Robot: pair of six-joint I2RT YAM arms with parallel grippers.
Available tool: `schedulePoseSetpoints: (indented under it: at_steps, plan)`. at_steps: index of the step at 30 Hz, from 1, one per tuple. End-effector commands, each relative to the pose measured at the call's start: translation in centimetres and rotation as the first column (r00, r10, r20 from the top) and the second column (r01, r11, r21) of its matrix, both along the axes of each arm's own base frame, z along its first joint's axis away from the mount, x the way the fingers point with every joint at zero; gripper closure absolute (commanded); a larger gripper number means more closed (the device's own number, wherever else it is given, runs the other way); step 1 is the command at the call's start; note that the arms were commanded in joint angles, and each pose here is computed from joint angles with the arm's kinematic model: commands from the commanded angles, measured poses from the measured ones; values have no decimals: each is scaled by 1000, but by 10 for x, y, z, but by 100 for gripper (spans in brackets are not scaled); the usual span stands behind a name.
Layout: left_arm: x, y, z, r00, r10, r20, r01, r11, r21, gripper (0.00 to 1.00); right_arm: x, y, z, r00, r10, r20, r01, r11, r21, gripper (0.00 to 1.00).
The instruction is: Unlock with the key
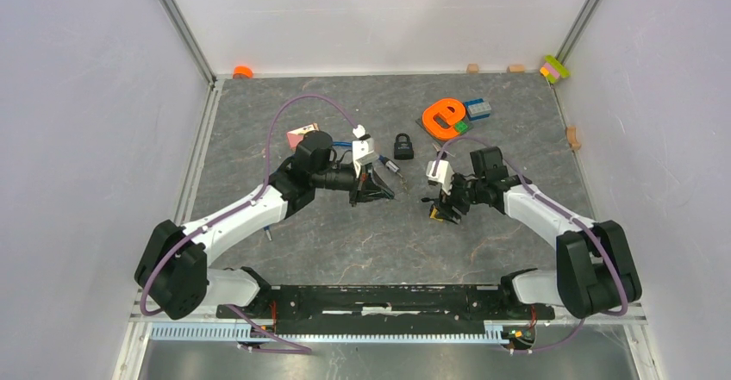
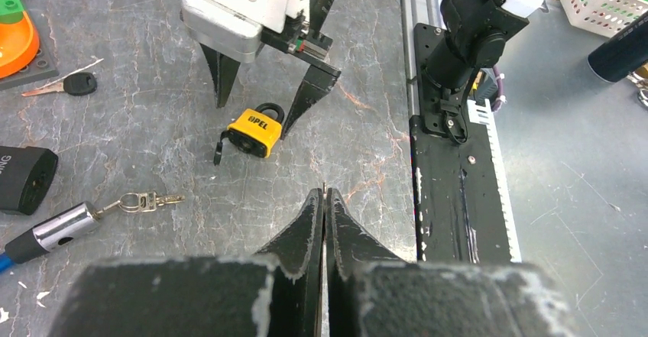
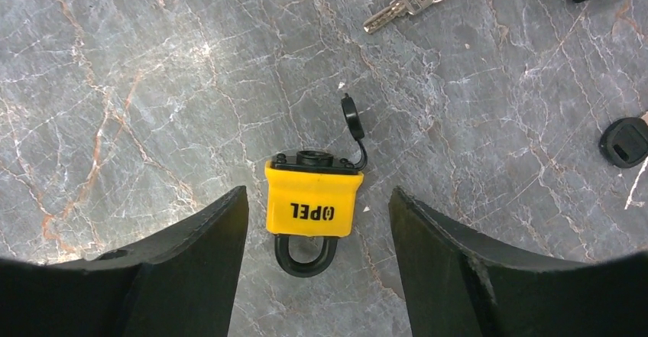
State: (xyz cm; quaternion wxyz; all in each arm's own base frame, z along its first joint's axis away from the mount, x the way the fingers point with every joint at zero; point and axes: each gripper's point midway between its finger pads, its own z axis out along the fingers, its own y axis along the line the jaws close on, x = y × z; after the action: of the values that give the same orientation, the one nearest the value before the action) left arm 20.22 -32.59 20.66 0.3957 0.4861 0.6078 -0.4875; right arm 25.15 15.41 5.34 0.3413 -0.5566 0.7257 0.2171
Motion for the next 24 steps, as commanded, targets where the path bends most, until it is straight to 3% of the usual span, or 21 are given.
schedulePoseSetpoints:
  at_steps: [1,6,18,24]
  plan:
    - [0,-1,24,998,-23,52,24,999,-32,98,17,-1,8,1000,-8,30,9,1000,-18,29]
    - [1,-2,24,999,-14,48,15,1000,-26,98,15,-3,-7,1000,-11,-15,11,999,-42,38]
    - [3,-3,19,999,-11,35,12,1000,-14,98,8,-1,-24,997,8,-79,-12,999,-51,38]
    - [3,-4,18,1000,-11,27,11,1000,-12,98,7,-2,-29,997,15,-76,-20,997,-73,44]
